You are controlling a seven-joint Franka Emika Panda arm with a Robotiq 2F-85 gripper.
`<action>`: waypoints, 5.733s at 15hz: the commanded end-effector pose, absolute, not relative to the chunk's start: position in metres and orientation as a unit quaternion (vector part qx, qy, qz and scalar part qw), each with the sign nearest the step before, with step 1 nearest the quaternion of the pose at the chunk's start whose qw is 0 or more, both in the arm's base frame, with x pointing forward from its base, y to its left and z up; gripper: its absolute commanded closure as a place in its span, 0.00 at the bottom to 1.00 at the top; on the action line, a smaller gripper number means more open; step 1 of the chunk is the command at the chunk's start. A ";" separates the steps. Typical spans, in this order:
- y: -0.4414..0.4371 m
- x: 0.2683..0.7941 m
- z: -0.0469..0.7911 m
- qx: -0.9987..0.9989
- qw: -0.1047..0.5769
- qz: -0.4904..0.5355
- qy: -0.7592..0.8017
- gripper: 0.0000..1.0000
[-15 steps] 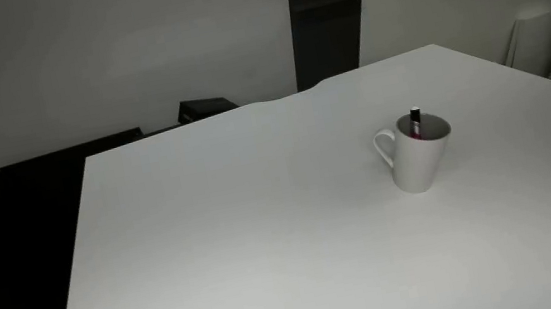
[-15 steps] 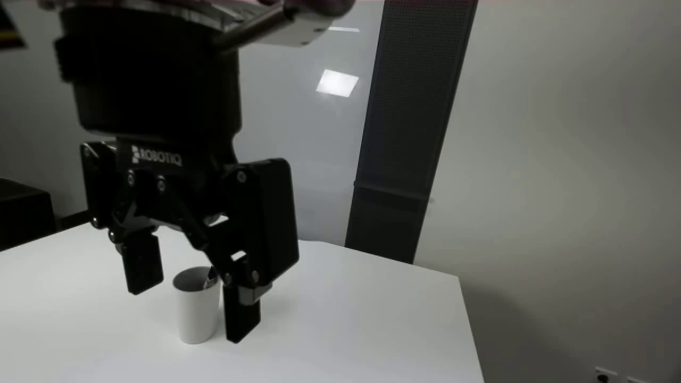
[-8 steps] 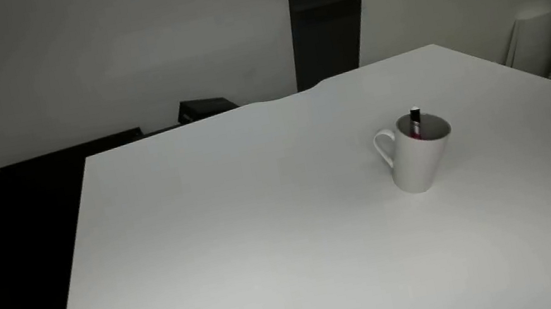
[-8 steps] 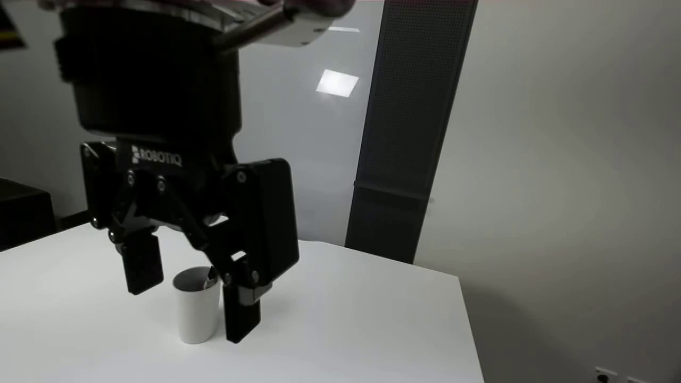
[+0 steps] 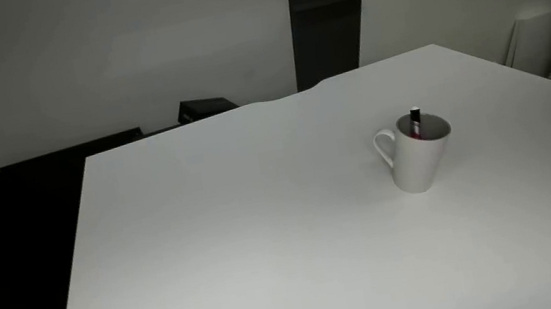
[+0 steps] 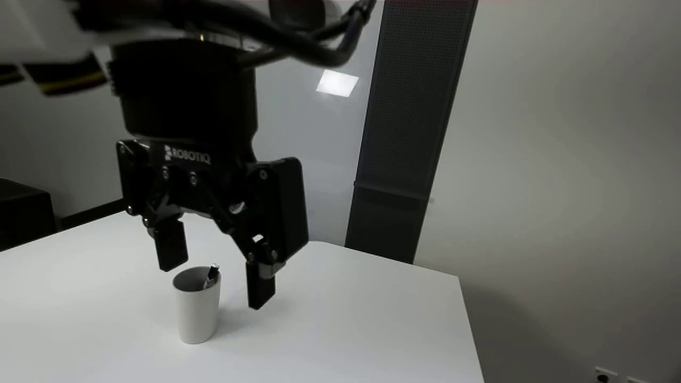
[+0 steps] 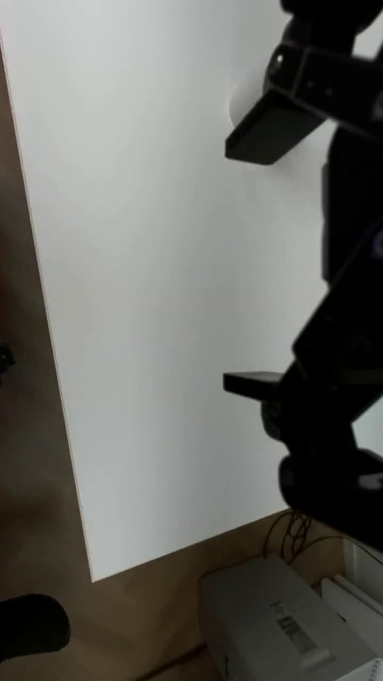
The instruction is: Remove the marker from the mug and put it on the table
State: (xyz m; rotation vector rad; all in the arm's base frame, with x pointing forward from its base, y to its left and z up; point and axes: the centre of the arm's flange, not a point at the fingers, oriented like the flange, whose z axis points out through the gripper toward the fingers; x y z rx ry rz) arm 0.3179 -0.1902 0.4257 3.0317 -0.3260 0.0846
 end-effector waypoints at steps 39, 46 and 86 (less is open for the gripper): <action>-0.091 0.589 0.269 0.996 -0.084 0.021 0.010 0.00; -0.064 0.602 0.251 0.995 -0.097 0.000 0.039 0.00; -0.054 0.661 0.214 0.984 -0.099 -0.150 0.004 0.50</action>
